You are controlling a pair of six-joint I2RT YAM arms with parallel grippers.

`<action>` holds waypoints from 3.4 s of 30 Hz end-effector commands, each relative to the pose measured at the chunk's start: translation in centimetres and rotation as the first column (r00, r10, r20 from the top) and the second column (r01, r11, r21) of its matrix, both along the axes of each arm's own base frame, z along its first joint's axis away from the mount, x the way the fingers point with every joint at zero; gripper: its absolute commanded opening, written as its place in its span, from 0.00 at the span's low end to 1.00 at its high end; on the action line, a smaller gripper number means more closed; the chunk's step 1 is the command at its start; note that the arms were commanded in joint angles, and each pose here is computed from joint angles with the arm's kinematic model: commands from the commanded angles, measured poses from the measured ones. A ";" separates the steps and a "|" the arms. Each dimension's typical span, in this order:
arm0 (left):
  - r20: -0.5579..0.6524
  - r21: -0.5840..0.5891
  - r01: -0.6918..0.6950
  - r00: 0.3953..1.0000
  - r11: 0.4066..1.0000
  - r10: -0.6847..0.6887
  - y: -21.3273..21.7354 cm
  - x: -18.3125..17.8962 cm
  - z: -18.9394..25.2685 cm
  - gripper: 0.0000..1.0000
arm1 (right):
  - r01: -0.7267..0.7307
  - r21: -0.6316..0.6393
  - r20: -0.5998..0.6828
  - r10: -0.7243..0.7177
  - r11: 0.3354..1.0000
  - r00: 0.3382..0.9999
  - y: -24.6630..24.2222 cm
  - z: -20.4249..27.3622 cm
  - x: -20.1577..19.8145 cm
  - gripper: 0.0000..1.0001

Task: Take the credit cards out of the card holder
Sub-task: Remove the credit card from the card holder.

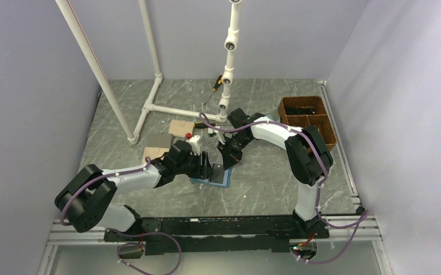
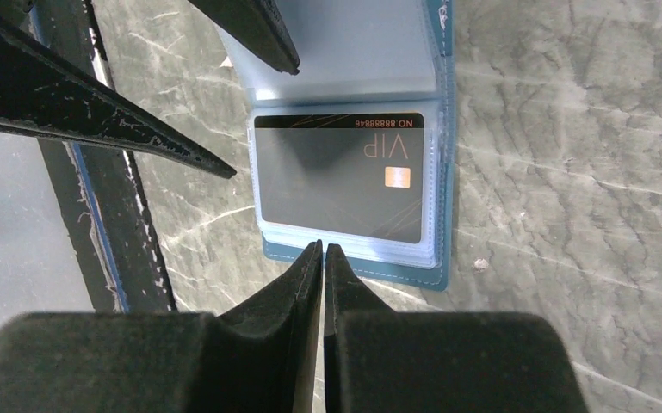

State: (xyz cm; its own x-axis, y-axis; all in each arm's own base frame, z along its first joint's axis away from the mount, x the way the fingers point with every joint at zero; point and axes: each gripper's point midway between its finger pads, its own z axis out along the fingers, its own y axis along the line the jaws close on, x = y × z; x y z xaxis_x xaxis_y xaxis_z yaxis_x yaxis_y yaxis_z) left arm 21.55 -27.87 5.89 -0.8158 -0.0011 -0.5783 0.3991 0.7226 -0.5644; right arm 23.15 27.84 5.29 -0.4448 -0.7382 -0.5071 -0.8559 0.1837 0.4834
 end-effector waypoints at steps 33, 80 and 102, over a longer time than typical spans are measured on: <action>-0.199 -0.102 -0.135 0.974 0.986 0.113 0.0 2.2 -2.5 0.42 | 0.114 -0.166 -0.008 -0.117 0.980 0.993 -0.2 -4.9 1.7 0.01; 0.068 -0.209 0.092 0.995 0.974 -0.079 0.7 0.9 0.8 0.00 | -0.037 0.061 -0.018 0.038 0.997 0.999 1.9 1.4 -0.2 0.36; 0.292 -0.247 0.254 0.940 0.935 -0.178 0.6 -0.7 4.6 0.00 | -0.030 0.195 -0.066 0.044 0.980 0.997 1.0 4.1 -0.1 0.58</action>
